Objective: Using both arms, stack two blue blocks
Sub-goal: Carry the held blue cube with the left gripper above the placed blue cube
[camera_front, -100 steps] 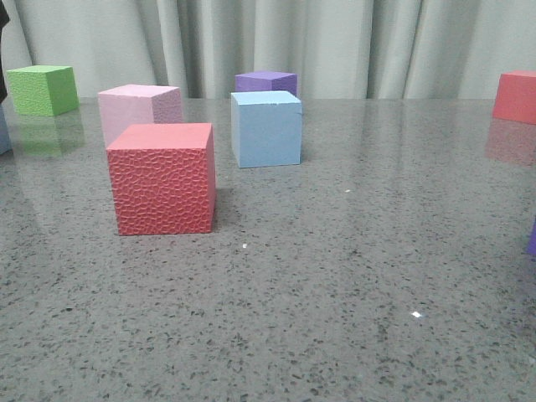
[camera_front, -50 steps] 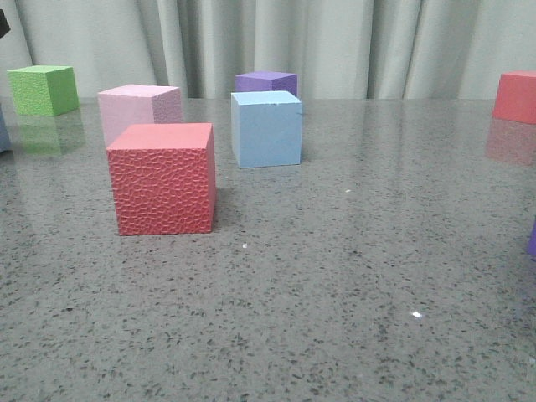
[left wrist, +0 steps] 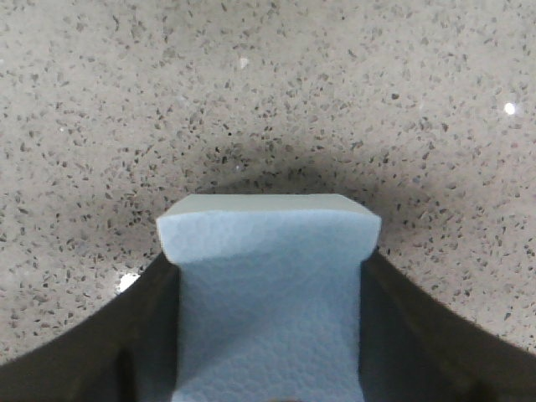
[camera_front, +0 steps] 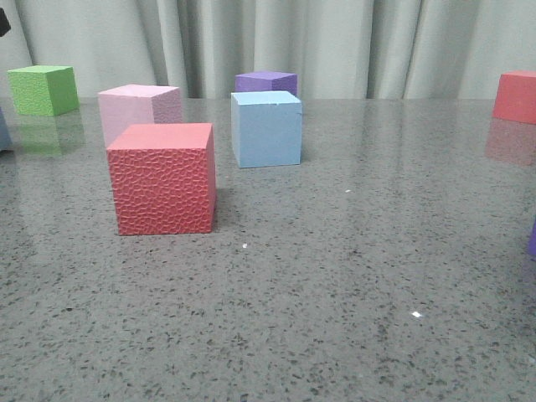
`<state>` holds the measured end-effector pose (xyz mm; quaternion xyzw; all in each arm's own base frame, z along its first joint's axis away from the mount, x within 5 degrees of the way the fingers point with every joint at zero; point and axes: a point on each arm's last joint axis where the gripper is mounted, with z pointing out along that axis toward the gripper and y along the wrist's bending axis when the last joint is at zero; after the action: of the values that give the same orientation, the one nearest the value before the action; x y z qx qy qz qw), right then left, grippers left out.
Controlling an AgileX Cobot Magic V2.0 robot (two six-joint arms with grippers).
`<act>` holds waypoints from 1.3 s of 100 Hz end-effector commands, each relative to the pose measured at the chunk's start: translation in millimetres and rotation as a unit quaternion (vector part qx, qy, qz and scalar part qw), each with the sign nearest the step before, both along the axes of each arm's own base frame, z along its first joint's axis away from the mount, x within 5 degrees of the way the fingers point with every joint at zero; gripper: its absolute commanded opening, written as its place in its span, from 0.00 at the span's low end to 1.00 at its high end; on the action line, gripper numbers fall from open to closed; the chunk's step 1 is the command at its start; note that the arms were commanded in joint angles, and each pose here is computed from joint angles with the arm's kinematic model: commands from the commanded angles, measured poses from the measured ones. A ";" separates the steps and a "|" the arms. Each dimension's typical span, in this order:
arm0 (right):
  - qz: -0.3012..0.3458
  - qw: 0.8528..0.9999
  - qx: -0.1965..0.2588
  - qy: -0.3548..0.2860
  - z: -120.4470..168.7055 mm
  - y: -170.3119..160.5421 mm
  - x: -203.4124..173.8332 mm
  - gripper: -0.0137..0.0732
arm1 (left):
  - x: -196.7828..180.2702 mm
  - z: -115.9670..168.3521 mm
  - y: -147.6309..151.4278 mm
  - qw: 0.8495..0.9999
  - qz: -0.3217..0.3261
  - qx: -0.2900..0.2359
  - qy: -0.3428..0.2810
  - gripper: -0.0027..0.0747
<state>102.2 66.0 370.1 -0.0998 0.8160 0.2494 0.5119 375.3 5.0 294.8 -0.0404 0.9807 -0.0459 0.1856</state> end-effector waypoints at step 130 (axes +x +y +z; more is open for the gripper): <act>-0.002 0.998 0.020 -0.054 16.1 -0.8 0.7 0.78 | -23.6 118.2 -193.7 0.976 0.018 -0.188 -0.106 0.16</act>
<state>102.5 65.7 370.1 -0.1013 0.8157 0.2458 0.5137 362.6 -177.5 386.4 -0.0927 0.9501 -0.1853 0.2332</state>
